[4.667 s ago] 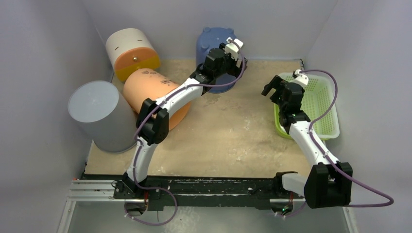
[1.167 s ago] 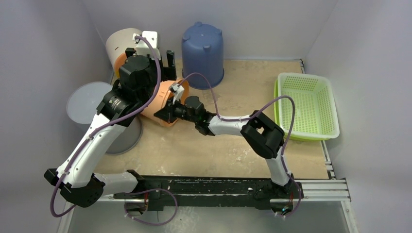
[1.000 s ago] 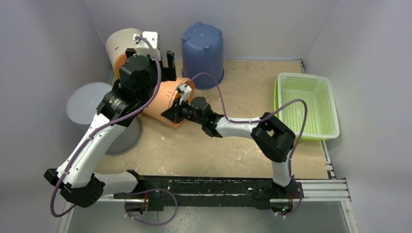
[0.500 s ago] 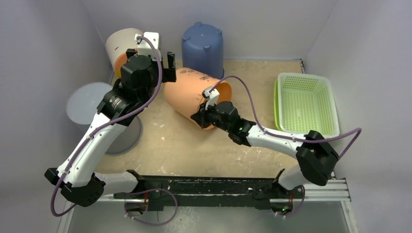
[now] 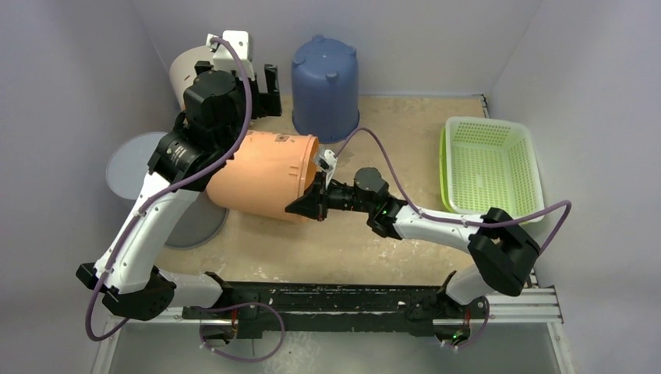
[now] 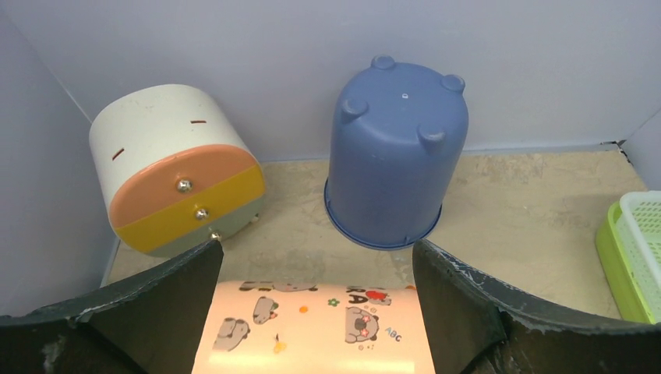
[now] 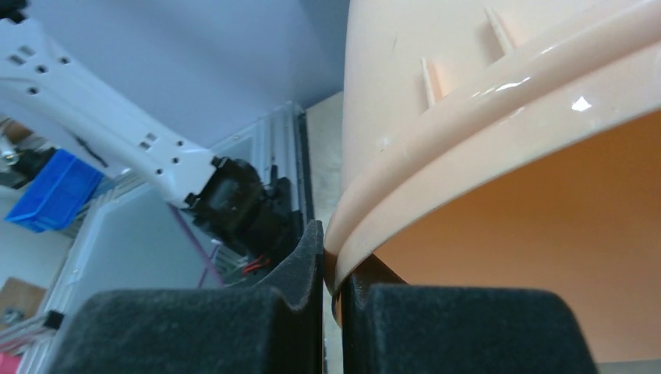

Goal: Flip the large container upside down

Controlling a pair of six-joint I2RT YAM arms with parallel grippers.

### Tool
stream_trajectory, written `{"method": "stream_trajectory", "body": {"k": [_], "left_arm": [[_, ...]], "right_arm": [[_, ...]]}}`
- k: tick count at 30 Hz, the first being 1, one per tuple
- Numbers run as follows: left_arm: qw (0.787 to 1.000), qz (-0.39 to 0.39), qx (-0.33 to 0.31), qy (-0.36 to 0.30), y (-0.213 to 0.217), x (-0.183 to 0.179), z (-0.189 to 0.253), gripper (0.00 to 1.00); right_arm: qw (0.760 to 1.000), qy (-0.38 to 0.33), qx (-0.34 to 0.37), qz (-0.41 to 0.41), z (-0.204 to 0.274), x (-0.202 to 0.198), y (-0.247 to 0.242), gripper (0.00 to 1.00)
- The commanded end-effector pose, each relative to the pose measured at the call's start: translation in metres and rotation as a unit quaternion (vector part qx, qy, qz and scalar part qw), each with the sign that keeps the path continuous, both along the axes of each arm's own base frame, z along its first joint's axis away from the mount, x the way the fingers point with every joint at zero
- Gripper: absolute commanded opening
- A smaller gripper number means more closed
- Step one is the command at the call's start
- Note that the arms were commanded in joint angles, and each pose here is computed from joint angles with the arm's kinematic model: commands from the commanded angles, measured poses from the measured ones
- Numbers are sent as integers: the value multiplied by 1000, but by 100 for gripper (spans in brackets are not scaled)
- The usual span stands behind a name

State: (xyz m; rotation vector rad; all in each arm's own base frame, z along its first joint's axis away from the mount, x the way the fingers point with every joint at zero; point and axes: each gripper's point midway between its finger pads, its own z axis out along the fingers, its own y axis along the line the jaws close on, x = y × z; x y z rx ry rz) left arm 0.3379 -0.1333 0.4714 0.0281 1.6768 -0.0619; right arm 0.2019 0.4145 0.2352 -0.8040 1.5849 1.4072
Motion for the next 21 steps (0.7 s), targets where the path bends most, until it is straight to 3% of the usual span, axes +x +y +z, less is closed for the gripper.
{"method": "stream_trajectory", "body": {"k": [1,5,9,16,21], "left_arm": [[1000,-1,-3,-15,2,-3,16,88],[1000,-3,-5,-12,-1,0,14,88],[1000,-4,-6,-13,-3,2,15,88],[1000,-9,1,-8,-12,8,13,88],[1000,-7,9,-1,-17,11,6,88]], "right_arm": [[993,-50,95,52,44,-20,-6,0],[986,5,134,104,23,-40,-16,0],[976,13,177,122,25,-52,-30,0],[986,40,152,52,-2,-22,-71,0],[992,79,93,-19,-57,4,-106,4]]}}
